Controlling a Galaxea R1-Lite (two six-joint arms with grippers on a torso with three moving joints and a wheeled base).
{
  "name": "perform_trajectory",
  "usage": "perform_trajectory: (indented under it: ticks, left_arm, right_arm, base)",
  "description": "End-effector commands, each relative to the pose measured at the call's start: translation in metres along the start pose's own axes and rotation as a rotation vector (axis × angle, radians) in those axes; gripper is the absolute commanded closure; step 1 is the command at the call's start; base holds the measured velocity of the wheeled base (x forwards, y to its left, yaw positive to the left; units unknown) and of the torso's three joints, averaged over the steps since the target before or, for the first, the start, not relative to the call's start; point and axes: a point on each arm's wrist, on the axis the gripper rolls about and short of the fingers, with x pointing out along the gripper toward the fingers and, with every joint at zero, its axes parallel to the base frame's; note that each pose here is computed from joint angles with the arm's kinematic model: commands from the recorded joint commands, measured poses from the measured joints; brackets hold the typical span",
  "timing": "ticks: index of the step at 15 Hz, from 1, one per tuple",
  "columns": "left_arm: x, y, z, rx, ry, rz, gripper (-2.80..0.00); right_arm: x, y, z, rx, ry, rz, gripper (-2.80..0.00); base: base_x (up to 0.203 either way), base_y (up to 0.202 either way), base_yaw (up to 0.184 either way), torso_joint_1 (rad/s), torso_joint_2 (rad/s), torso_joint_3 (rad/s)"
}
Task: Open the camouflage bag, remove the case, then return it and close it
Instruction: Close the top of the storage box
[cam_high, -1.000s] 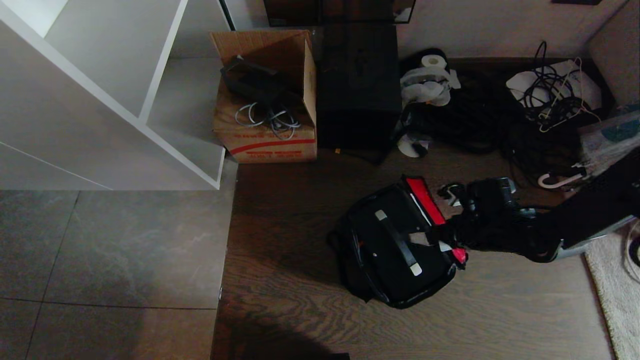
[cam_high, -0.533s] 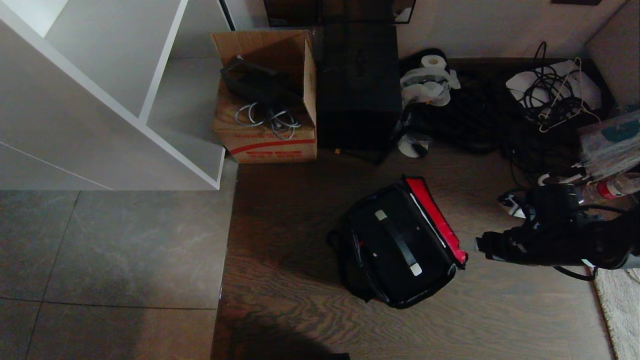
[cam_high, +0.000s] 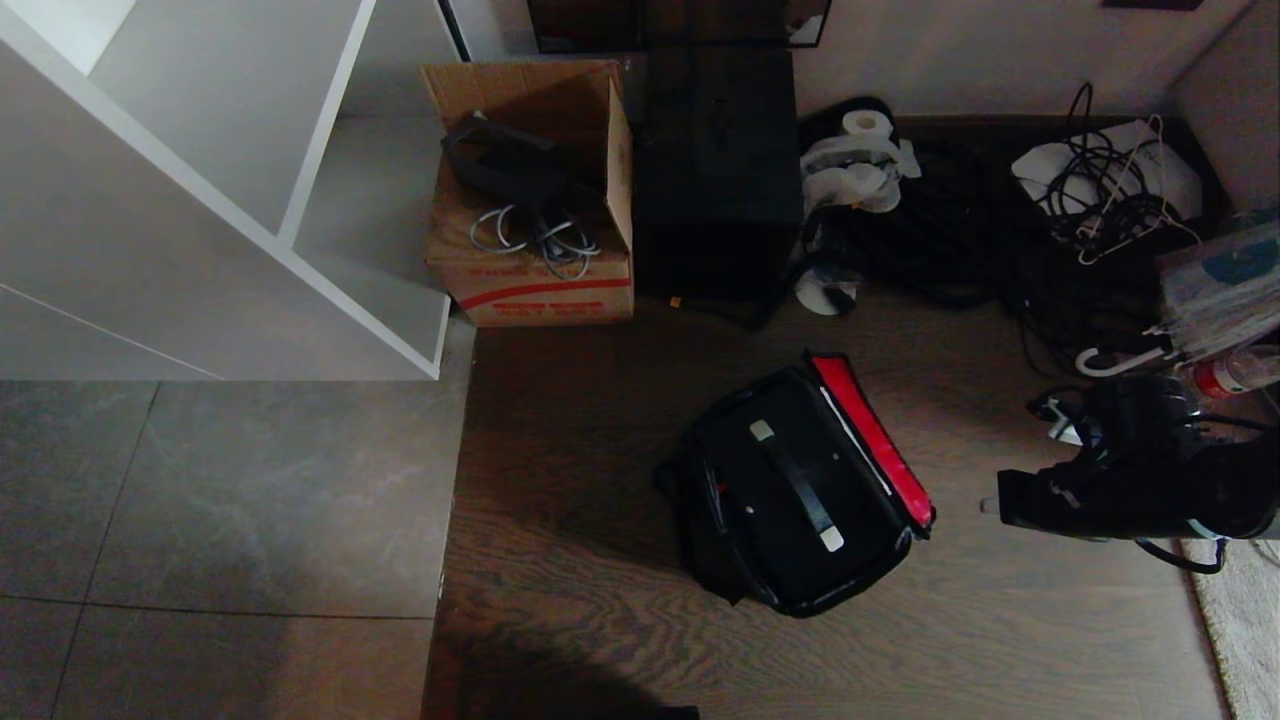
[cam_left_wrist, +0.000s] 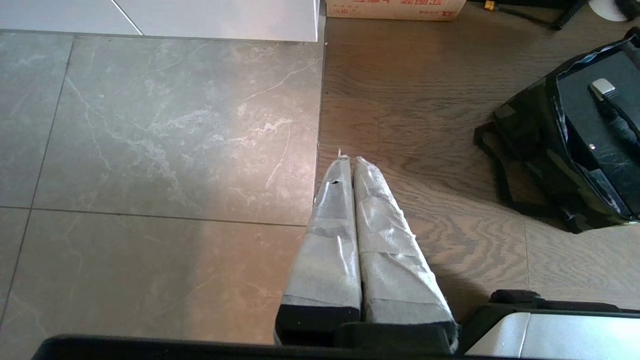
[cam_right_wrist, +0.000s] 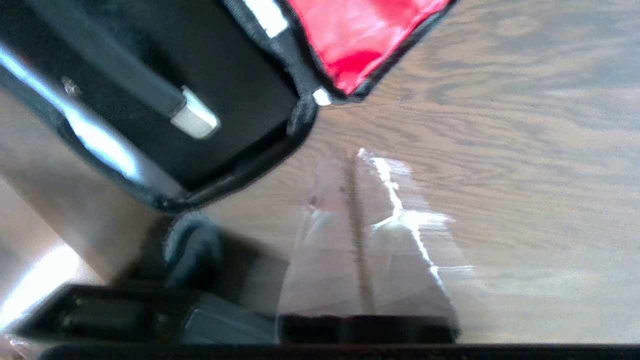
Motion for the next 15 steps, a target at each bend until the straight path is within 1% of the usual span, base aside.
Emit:
perform_trajectory:
  ticks: [1,2,3,4,5,6,7,9,11,12,13,14,15]
  left_arm:
    - [0.000,0.000,0.000,0.000,0.000,0.000,0.00]
    - [0.000,0.000,0.000,0.000,0.000,0.000,0.00]
    - [0.000,0.000,0.000,0.000,0.000,0.000,0.00]
    - [0.000,0.000,0.000,0.000,0.000,0.000,0.00]
    - [0.000,0.000,0.000,0.000,0.000,0.000,0.00]
    - [0.000,0.000,0.000,0.000,0.000,0.000,0.00]
    - [0.000,0.000,0.000,0.000,0.000,0.000,0.00]
    - [0.000,0.000,0.000,0.000,0.000,0.000,0.00]
    - [0.000,0.000,0.000,0.000,0.000,0.000,0.00]
    - [0.000,0.000,0.000,0.000,0.000,0.000,0.00]
    - [0.000,0.000,0.000,0.000,0.000,0.000,0.00]
    - [0.000,0.000,0.000,0.000,0.000,0.000,0.00]
    - [0.000,0.000,0.000,0.000,0.000,0.000,0.00]
  right_arm:
    - [0.008,-0.020,-0.007,0.003,0.043,-0.037,0.00]
    - [0.011,-0.031,-0.014,0.014,0.084,-0.056,0.00]
    - [0.013,-0.042,-0.021,0.046,0.124,-0.076,0.00]
    - [0.013,-0.053,-0.022,0.077,0.146,-0.097,0.00]
    - [0.014,-0.058,-0.020,0.093,0.148,-0.106,0.00]
    - [0.019,-0.067,-0.013,0.124,0.122,-0.115,0.00]
    - [0.022,-0.071,-0.013,0.189,0.113,-0.104,0.00]
    - [0.027,-0.068,-0.016,0.348,0.128,0.028,0.00]
    - [0.028,-0.065,-0.016,0.510,0.146,0.136,0.00]
    - [0.029,-0.066,-0.012,0.554,0.128,0.158,0.00]
    - [0.031,-0.067,-0.010,0.574,0.099,0.163,0.00]
    - [0.032,-0.070,-0.010,0.599,0.089,0.160,0.00]
    - [0.030,-0.074,-0.012,0.640,0.089,0.148,0.00]
  base:
    - [0.000,0.000,0.000,0.000,0.00,0.000]
    - [0.000,0.000,0.000,0.000,0.00,0.000]
    - [0.000,0.000,0.000,0.000,0.00,0.000]
    - [0.000,0.000,0.000,0.000,0.00,0.000]
    - [0.000,0.000,0.000,0.000,0.00,0.000]
    - [0.000,0.000,0.000,0.000,0.00,0.000]
    - [0.000,0.000,0.000,0.000,0.00,0.000]
    - [0.000,0.000,0.000,0.000,0.00,0.000]
    - [0.000,0.000,0.000,0.000,0.00,0.000]
    - [0.000,0.000,0.000,0.000,0.00,0.000]
    - [0.000,0.000,0.000,0.000,0.00,0.000]
    - [0.000,0.000,0.000,0.000,0.00,0.000]
    - [0.000,0.000,0.000,0.000,0.00,0.000]
